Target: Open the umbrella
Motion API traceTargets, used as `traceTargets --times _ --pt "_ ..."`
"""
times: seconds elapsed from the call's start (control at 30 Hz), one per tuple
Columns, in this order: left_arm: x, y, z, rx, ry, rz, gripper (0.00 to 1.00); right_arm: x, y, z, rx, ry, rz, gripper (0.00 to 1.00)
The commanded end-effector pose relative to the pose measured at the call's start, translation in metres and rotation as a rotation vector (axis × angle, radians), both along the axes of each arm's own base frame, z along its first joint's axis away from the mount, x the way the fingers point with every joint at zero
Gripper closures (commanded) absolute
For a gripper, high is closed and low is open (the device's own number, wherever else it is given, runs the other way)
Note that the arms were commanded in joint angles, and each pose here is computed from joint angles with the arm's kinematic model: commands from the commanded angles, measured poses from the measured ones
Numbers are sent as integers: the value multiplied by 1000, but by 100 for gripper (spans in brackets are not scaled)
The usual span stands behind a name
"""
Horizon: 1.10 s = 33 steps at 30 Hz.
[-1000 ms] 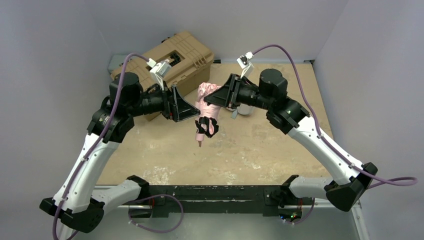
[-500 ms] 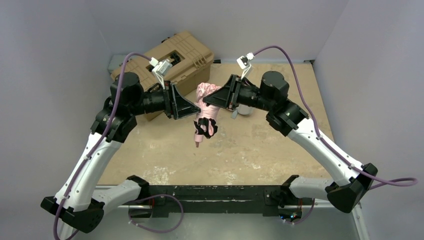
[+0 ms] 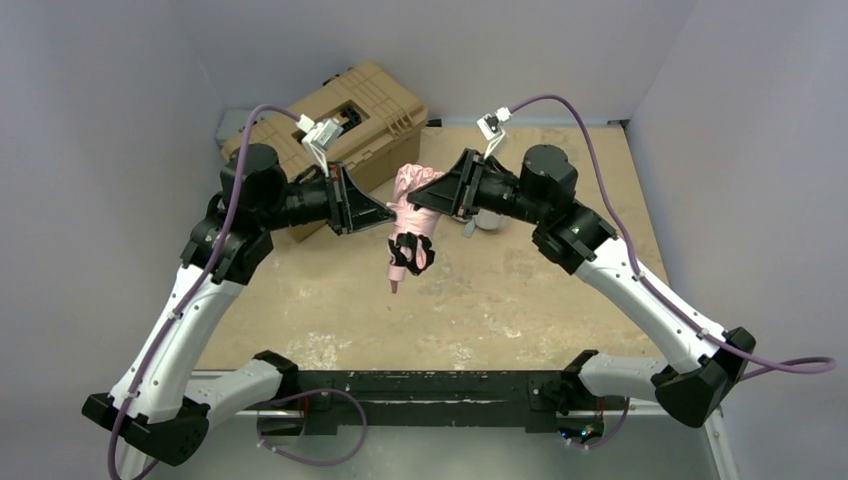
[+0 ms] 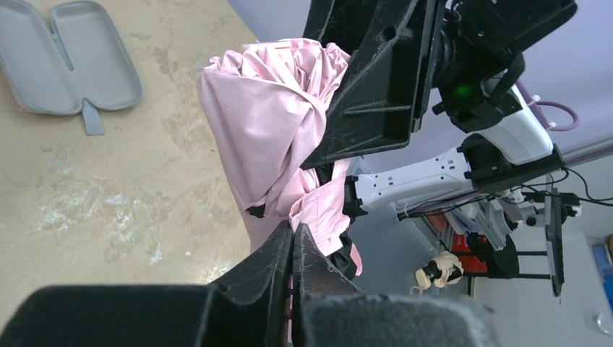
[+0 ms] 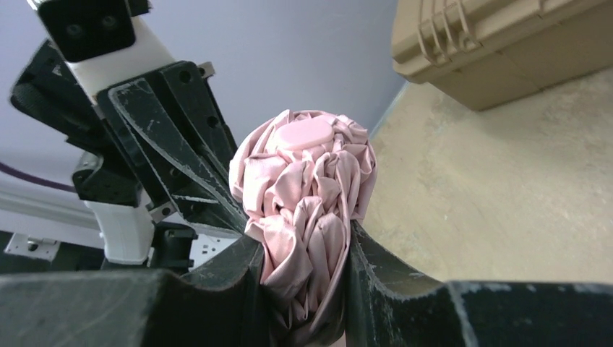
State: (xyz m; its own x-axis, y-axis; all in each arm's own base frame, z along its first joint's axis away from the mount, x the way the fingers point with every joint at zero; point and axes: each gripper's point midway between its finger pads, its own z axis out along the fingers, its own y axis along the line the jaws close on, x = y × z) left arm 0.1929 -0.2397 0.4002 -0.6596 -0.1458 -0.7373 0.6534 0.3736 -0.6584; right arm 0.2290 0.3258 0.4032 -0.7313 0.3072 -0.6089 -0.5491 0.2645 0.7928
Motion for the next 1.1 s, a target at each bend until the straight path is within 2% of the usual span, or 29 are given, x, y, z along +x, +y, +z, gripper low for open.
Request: traceTargets --times 0.0,0.07,0.2,0.33,0.37,0.43,0.47,0.5,0.53,0.6,0.67,0.77,0.9,1.07 --pt "9 6 10 31 -41 66 100 14 -12 11 -42 -8 -133 100" --pt "11 6 11 76 -62 89 100 24 -15 0 -107 32 -185 100" --pt "7 -3 17 179 -137 99 100 42 -21 -37 -329 135 -287 100" --pt "7 -10 23 259 -175 114 100 49 -28 -63 -446 219 -347 100" --pt "9 -7 23 279 -181 136 87 49 -29 -67 -456 228 -352 100" --pt "11 -1 24 299 -205 161 34 48 -30 -68 -453 234 -356 100" --pt "14 4 23 315 -211 188 15 48 -29 -68 -442 231 -350 100" --pt "15 10 20 335 -216 214 4 46 -27 -64 -422 220 -340 100" --pt "20 18 16 366 -221 250 1 45 -26 -62 -405 210 -329 100" --pt "24 30 6 416 -213 285 0 40 -23 -48 -353 171 -300 100" --pt "21 33 1 388 -180 254 0 32 -18 -34 -292 125 -250 100" --pt "17 31 -6 251 -104 183 4 21 -11 -12 -198 54 -184 100" --pt "7 20 1 113 -100 58 10 4 -2 13 -73 -7 -88 100" --pt "-8 -3 18 -66 -69 -110 20 -1 -1 22 -40 -36 -63 100"
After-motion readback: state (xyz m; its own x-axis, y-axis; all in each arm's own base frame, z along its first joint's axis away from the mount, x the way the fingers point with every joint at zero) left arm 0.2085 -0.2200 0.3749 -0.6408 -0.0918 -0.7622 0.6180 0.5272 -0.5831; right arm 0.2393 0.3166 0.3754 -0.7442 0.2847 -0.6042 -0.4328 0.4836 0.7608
